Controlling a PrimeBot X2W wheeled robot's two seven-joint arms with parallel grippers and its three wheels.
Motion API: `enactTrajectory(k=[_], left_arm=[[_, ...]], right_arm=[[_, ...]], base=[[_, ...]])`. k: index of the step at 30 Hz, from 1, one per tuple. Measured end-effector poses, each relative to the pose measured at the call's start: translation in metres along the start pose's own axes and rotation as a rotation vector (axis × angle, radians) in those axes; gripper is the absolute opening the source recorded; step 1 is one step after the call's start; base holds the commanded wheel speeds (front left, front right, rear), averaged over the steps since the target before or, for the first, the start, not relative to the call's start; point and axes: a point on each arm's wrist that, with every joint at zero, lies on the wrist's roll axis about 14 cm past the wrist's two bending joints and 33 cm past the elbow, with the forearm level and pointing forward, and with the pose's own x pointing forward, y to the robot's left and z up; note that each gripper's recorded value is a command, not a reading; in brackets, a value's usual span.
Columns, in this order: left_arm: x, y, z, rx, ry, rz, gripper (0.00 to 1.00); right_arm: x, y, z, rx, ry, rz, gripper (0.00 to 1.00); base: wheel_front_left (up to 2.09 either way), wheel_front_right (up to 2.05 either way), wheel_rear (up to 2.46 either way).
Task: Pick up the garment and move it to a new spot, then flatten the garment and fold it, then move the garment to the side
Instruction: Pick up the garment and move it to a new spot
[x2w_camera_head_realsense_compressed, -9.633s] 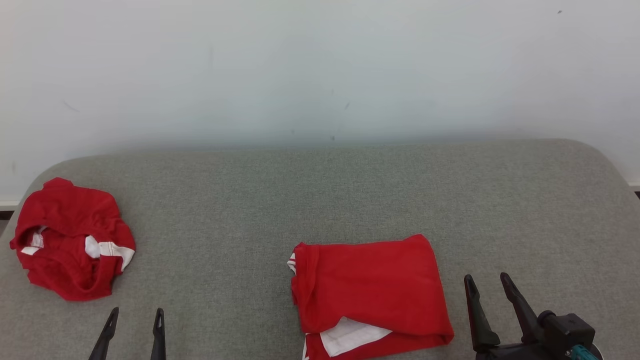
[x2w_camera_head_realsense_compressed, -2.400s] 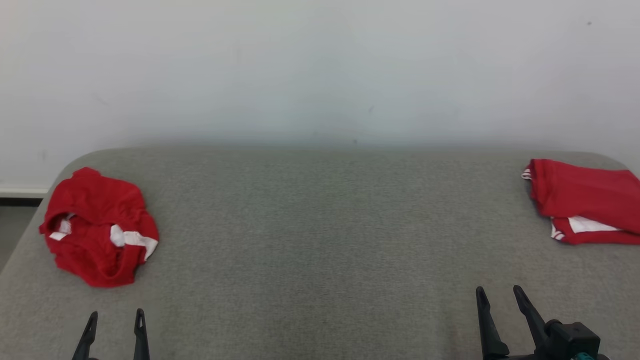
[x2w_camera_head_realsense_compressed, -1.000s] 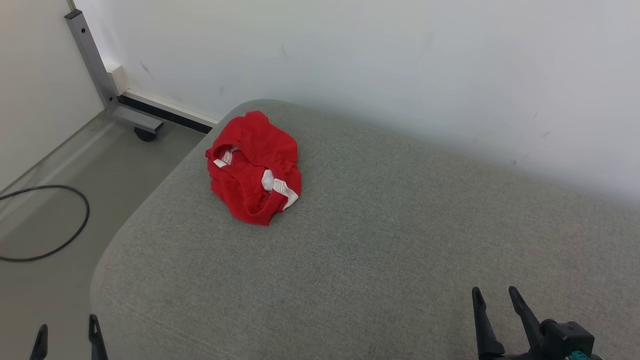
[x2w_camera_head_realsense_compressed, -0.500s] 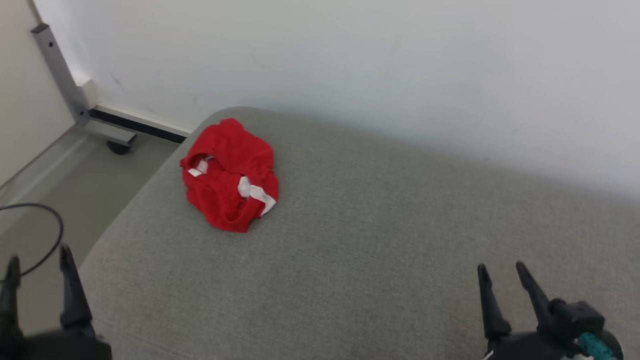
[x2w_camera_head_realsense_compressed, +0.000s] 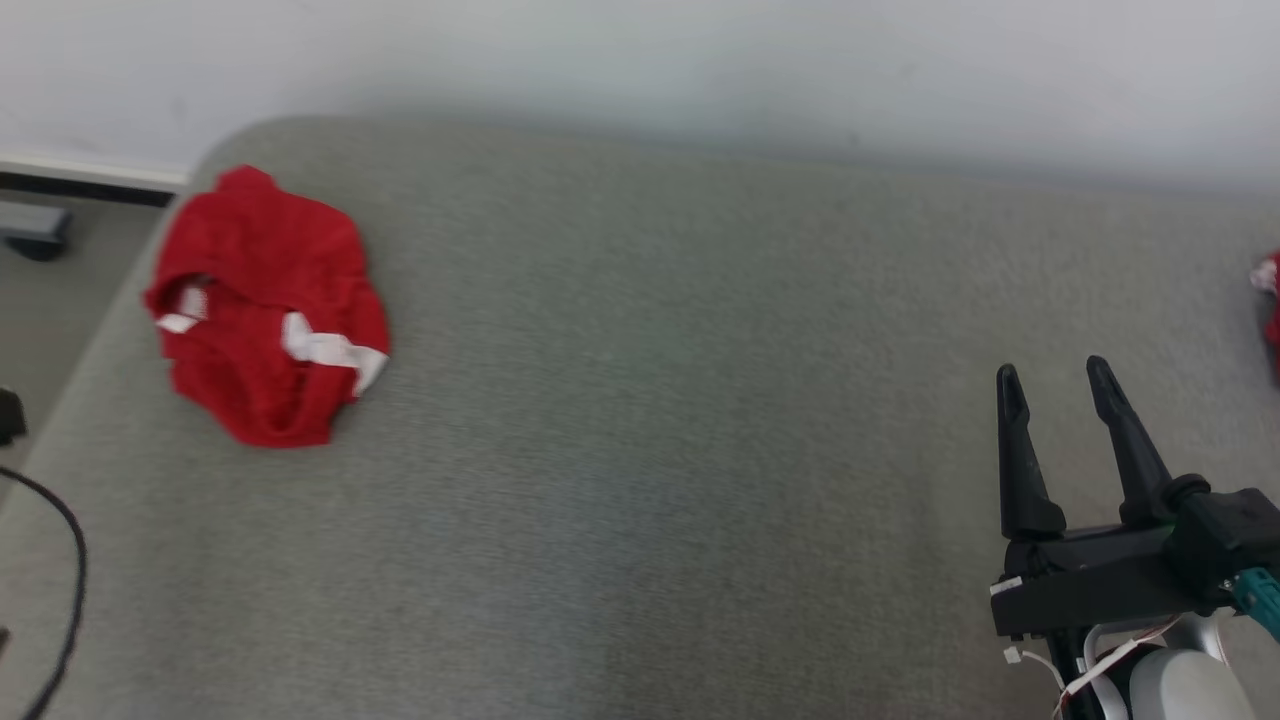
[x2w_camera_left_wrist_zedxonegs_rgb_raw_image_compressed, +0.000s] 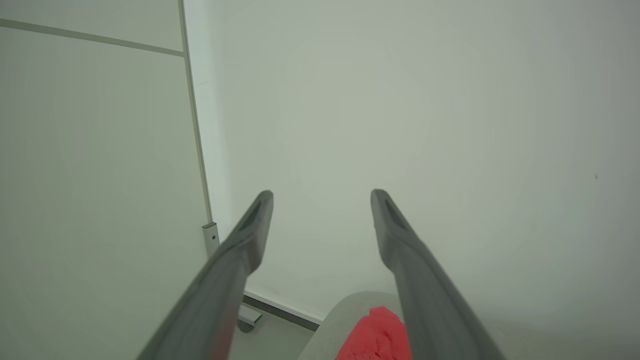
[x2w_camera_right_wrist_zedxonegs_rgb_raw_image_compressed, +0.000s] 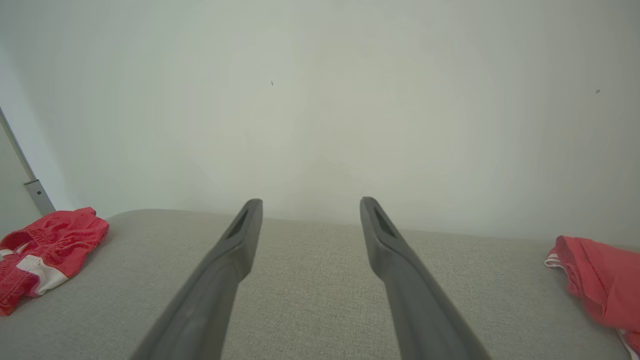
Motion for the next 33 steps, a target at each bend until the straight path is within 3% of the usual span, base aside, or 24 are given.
enactTrajectory(k=[5,11,20,25,29,30,31,33], left_arm=[[0.051,-0.044,-0.052,-0.015,0.123,-0.08,1.0],[0.076,-0.072,-0.143,-0.024,0.351,-0.102,1.0],[0.037,-0.1,-0.288,0.014,0.803,-0.128,1.0],[0.012,-0.1,-0.331,0.014,0.988,-0.088,1.0],[0.009,-0.102,-0.339,-0.013,1.055,-0.068,1.0],[0.01,-0.101,-0.338,-0.013,1.048,-0.064,0.74],[0.01,-0.101,-0.337,-0.012,1.041,-0.062,0.0],[0.011,-0.1,-0.334,-0.02,1.027,-0.057,0.0]], right_arm=[[-0.006,-0.035,-0.024,0.0,0.044,-0.093,1.0],[-0.018,-0.07,-0.048,-0.01,0.099,-0.19,1.0],[-0.043,-0.11,-0.079,-0.044,0.195,-0.305,1.0],[-0.051,-0.122,-0.089,-0.061,0.233,-0.337,1.0],[-0.051,-0.123,-0.091,-0.069,0.243,-0.336,1.0],[-0.05,-0.122,-0.09,-0.068,0.24,-0.334,1.0],[-0.049,-0.122,-0.09,-0.068,0.239,-0.331,1.0],[-0.048,-0.12,-0.088,-0.068,0.235,-0.326,1.0]], base=[[0.0,0.0,0.0],[0.0,0.0,0.0],[0.0,0.0,0.0],[0.0,0.0,0.0],[0.0,0.0,0.0],[0.0,0.0,0.0],[0.0,0.0,0.0],[0.0,0.0,0.0]])
